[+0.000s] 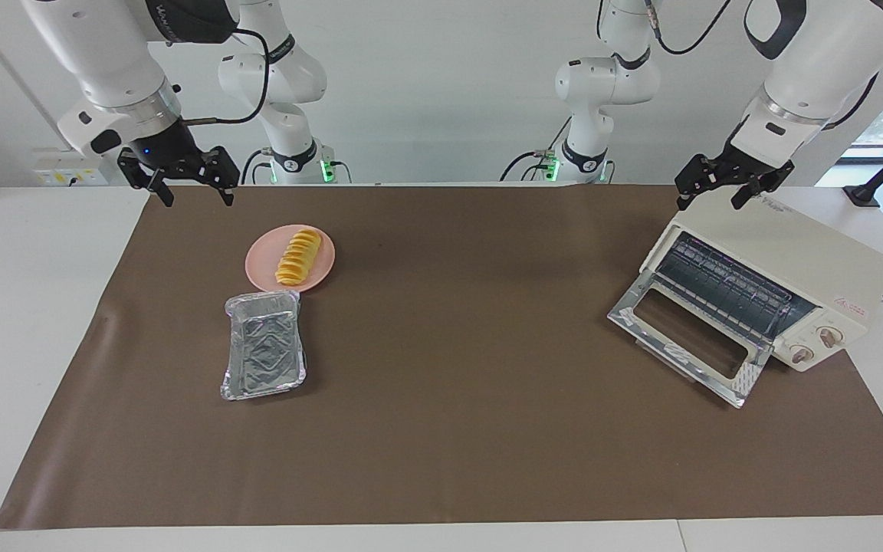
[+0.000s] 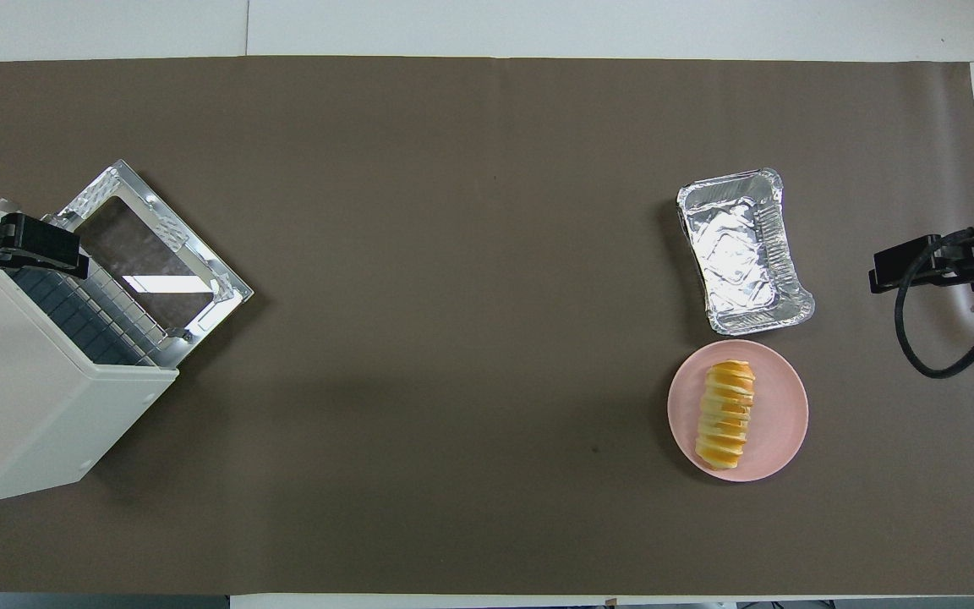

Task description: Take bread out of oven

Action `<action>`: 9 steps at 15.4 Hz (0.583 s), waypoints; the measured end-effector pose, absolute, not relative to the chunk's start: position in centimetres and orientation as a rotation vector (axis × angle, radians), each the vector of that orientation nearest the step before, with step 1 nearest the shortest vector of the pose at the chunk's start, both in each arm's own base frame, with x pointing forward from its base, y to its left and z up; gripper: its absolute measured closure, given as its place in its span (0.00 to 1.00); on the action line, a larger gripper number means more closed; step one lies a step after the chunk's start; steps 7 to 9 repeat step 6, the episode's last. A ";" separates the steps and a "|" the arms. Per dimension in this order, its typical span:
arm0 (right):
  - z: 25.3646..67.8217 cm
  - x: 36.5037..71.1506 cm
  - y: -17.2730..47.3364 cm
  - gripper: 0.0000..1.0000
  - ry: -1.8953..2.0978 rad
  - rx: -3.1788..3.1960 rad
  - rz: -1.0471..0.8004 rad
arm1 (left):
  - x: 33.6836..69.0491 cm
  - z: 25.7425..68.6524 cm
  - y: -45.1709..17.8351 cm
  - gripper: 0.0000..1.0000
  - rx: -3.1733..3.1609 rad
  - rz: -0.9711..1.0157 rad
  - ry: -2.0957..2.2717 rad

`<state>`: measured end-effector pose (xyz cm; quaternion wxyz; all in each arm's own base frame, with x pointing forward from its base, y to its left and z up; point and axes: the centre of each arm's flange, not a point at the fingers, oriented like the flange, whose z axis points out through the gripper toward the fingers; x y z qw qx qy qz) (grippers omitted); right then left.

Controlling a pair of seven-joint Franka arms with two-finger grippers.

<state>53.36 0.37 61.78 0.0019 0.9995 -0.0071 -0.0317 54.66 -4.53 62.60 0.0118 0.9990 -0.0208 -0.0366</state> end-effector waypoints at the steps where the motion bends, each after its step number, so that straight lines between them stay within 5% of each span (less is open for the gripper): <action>1: 61.8 53.4 0.2 0.00 -0.026 3.136 -0.100 | 54.7 62.6 -4.5 0.00 3.115 -0.114 -0.065; 9: 61.8 53.4 -0.4 0.00 -0.045 3.135 -0.100 | 54.7 62.6 -4.5 0.00 3.115 -0.114 -0.065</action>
